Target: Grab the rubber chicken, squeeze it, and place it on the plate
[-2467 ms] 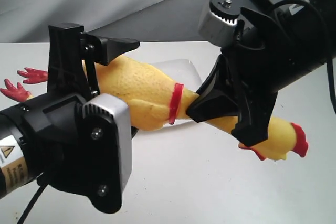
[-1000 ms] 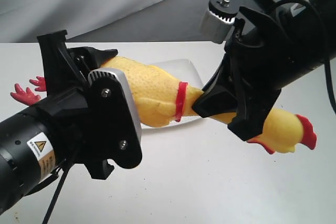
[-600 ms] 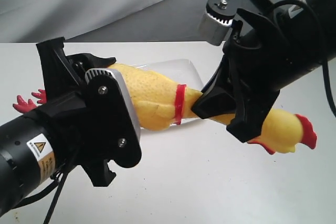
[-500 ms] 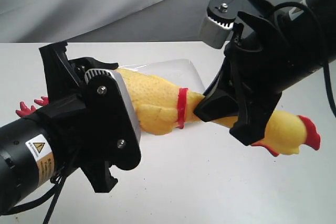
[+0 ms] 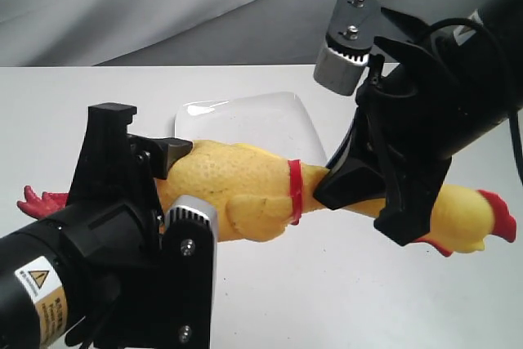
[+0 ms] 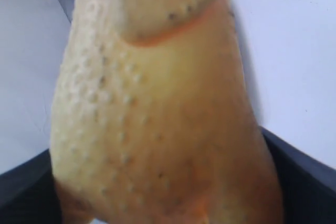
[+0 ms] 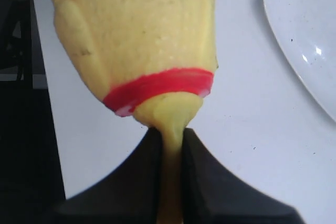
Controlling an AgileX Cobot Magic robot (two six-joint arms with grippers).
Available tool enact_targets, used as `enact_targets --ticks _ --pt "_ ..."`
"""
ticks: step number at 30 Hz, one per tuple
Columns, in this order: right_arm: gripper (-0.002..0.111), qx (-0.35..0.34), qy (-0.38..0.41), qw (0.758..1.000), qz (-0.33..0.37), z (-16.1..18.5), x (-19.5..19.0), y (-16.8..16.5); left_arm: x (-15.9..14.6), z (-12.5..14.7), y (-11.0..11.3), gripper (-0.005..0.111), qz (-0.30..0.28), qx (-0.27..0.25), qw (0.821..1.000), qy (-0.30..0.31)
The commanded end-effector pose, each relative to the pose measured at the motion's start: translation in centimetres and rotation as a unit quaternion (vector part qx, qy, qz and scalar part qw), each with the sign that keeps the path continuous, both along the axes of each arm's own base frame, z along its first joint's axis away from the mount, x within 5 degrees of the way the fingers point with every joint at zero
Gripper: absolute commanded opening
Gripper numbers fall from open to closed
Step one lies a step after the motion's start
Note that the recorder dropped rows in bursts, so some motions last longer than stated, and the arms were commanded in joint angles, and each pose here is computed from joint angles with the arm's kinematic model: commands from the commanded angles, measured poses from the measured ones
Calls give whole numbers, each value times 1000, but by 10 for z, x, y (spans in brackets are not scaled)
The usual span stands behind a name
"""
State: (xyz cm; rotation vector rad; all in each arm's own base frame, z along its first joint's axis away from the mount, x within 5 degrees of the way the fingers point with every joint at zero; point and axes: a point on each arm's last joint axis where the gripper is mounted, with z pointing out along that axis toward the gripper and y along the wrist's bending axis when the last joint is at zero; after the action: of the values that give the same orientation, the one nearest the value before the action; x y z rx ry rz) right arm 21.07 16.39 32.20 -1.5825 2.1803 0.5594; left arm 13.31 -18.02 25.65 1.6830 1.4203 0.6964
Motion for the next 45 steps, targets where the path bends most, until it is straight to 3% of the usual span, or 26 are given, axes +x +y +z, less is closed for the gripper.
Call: enact_targets --ticks 1,5,9,11,19,26,30,34,40,45 --pt "0 30 -39 998 -34 8 8 1 -7 -3 -8 12 -50 11 999 3" --pt "0 30 -37 998 -35 8 8 1 -8 0 -12 32 -63 -31 998 4" --pt "0 30 -37 998 -36 8 8 1 -8 5 -17 85 -40 -121 992 12" --pt "0 31 -37 998 -37 8 8 1 -7 6 -16 104 -11 -162 987 17" --pt "0 37 -32 997 -63 8 10 1 -6 7 -17 104 -12 -170 985 15" --pt "0 40 -20 996 -71 8 9 2 -3 13 -15 104 -16 -150 988 -34" --pt "0 55 4 997 -54 9 4 5 -1 12 -17 91 -28 -137 989 -50" --pt "0 59 16 997 -39 10 0 5 2 4 -21 57 -22 -117 992 -48" --pt "0 59 16 997 -39 10 0 5 11 -2 -15 0 45 -69 992 -93" --pt "0 59 16 997 -39 10 0 5 13 0 -10 1 72 -57 989 -114"
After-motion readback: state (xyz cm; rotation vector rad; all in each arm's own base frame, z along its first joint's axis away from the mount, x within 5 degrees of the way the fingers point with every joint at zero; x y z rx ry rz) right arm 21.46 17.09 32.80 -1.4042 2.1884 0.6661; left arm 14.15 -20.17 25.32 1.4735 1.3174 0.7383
